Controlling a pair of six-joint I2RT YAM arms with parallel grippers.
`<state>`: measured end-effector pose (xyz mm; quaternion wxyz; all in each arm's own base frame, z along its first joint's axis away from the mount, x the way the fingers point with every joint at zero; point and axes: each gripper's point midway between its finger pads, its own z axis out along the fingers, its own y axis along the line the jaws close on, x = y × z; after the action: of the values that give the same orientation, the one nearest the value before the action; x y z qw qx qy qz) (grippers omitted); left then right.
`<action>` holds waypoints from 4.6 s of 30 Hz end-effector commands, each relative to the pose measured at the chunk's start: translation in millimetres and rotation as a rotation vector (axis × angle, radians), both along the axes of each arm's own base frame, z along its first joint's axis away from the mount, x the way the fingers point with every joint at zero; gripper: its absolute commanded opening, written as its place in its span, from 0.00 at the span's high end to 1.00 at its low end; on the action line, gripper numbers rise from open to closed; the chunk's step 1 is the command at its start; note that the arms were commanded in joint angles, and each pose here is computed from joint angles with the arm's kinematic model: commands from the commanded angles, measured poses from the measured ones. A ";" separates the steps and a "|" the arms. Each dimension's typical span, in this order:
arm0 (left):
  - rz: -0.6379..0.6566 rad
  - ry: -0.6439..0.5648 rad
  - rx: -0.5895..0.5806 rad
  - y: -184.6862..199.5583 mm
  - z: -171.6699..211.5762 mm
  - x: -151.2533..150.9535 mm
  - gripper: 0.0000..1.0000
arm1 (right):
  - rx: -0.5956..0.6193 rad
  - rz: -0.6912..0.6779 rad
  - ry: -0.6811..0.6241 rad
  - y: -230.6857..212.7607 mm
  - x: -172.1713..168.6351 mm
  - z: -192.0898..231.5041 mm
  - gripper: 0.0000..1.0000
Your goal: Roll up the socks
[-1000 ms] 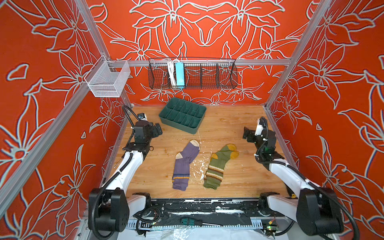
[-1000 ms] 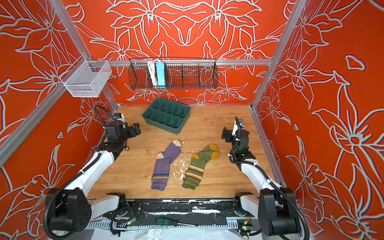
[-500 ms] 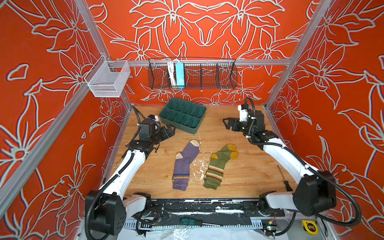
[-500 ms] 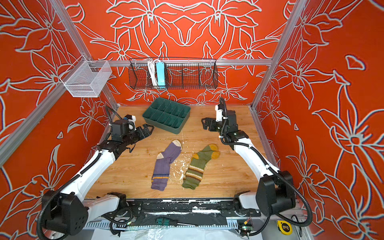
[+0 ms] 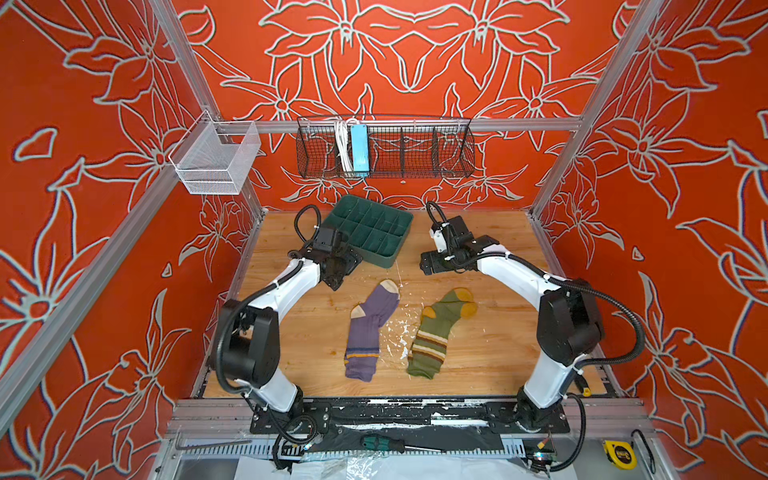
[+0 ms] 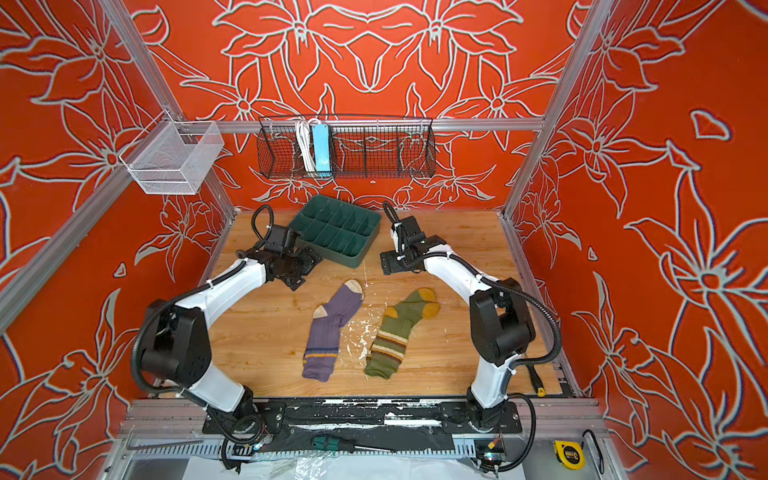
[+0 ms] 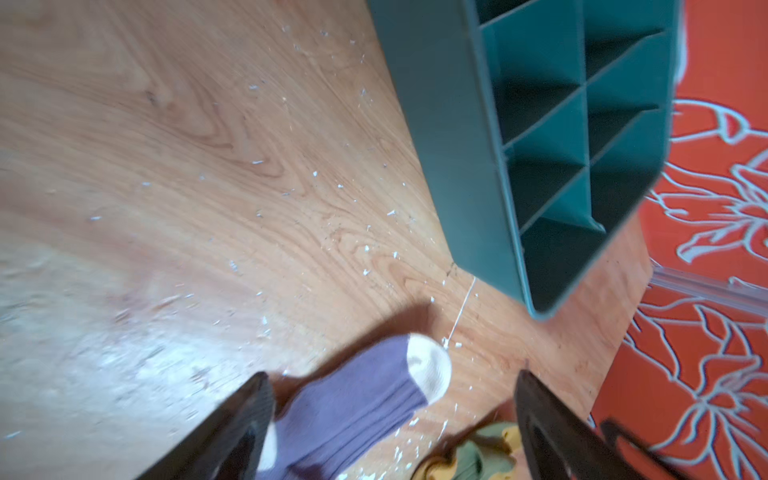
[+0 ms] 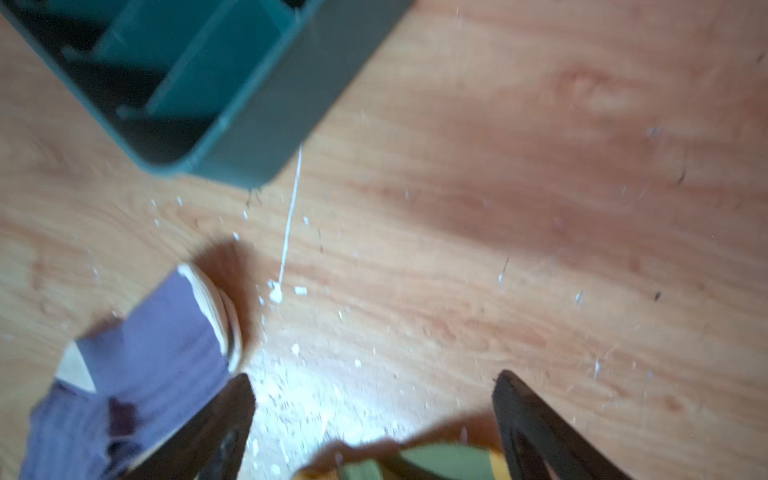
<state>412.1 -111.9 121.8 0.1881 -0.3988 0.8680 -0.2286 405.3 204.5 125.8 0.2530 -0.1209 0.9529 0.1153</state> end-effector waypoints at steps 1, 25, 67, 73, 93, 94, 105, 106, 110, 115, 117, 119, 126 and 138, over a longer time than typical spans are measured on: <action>0.126 0.096 -0.066 -8.2 -4.0 7.8 0.11 | -0.052 0.011 0.028 -7.7 -17.7 -10.9 0.08; 0.151 0.254 0.109 -38.4 -63.0 56.4 0.66 | -0.058 0.012 0.041 -16.7 -45.0 -32.9 0.08; -0.721 -0.052 0.602 1.3 -26.8 72.1 1.00 | -0.074 -0.008 0.071 -19.3 -54.3 -43.5 0.08; -0.671 -0.007 0.610 6.7 -26.1 70.2 0.40 | -0.066 0.024 0.018 -16.8 -61.6 -17.7 0.08; -0.630 -0.016 0.161 -19.3 40.3 -127.3 0.02 | 0.481 -0.036 0.165 69.1 -88.3 -11.2 0.24; -0.649 0.013 0.148 -24.8 30.5 -139.1 0.02 | 0.476 -0.056 0.176 69.0 -85.6 -15.1 0.27; -0.666 0.088 0.199 -27.1 -8.2 -172.5 0.02 | 0.404 -0.189 0.111 54.9 -51.7 -17.8 0.27; -0.658 0.084 0.208 -25.5 -7.3 -171.3 0.02 | 0.390 -0.213 0.095 51.0 -42.5 -16.2 0.27; -0.632 0.046 0.224 -23.2 0.4 -165.5 0.02 | 0.348 -0.263 0.050 32.9 -13.7 -3.2 0.27; -0.599 -0.004 0.249 -20.3 8.0 -155.7 0.01 | 0.249 -0.278 -0.023 12.1 27.0 14.4 0.31; -0.598 -0.016 0.247 -22.1 9.8 -151.8 0.01 | 0.185 -0.276 -0.029 7.1 41.0 10.3 0.34; -0.600 -0.015 0.253 -23.0 10.6 -148.1 0.01 | 0.114 -0.269 -0.032 3.6 52.6 7.1 0.39; -0.621 0.022 0.272 -24.9 6.2 -140.5 0.01 | 0.001 -0.253 -0.010 5.7 84.1 -13.4 0.52; -0.606 0.009 0.286 -24.6 10.1 -132.6 0.01 | -0.013 -0.340 -0.024 -2.5 103.3 -33.5 0.81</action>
<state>274.2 -136.9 127.2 0.1543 -0.0909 0.9719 -0.1531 502.8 215.8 87.4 0.2637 0.0123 0.9606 0.0867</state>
